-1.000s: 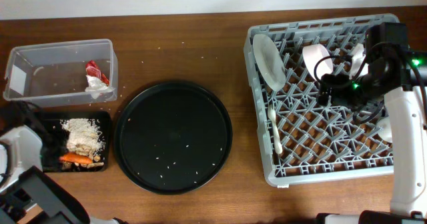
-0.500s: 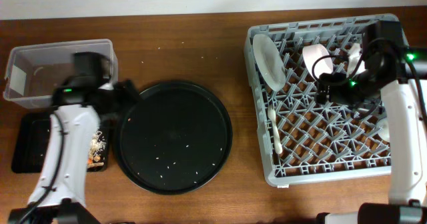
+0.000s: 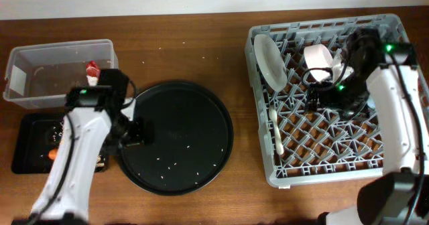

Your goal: Sort waste into correct bins and load items into the dishwasher rack

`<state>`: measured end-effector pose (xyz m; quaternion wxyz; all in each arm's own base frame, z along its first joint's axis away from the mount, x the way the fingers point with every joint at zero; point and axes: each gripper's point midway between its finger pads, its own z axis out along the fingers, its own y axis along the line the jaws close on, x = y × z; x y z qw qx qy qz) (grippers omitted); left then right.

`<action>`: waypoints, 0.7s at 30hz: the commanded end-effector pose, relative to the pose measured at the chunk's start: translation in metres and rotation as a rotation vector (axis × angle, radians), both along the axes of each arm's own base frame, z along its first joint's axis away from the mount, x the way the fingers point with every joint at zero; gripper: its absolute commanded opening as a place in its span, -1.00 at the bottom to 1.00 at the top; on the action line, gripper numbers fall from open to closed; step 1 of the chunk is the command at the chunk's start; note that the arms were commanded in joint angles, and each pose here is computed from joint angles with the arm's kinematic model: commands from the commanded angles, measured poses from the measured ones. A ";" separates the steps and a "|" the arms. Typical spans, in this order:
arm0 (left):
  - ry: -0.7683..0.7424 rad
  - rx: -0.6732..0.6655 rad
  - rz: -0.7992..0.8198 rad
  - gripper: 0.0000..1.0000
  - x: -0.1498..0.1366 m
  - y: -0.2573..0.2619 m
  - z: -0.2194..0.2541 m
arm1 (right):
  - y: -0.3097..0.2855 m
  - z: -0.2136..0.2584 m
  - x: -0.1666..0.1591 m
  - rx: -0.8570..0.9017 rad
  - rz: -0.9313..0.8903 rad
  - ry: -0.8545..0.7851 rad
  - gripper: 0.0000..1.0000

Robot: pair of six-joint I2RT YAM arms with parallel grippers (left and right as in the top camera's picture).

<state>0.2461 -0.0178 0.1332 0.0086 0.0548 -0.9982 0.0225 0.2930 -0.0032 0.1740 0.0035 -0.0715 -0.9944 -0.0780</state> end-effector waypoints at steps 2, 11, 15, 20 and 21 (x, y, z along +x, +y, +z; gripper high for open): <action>-0.336 -0.022 -0.029 0.98 0.008 -0.001 0.051 | -0.001 -0.002 -0.014 -0.053 -0.031 -0.164 0.97; -0.742 0.004 -0.021 0.98 -0.025 0.006 0.089 | -0.009 0.024 -0.054 -0.128 -0.117 -0.549 0.97; -0.793 0.002 -0.021 0.98 -0.037 0.006 0.092 | -0.013 0.048 -0.077 -0.164 -0.133 -0.663 0.97; -0.794 0.002 -0.021 0.98 -0.038 0.006 0.092 | -0.012 0.060 -0.085 -0.165 -0.137 -0.730 0.97; -0.794 0.002 -0.021 0.98 -0.038 0.006 0.092 | -0.012 0.060 -0.085 -0.166 -0.138 -0.729 0.97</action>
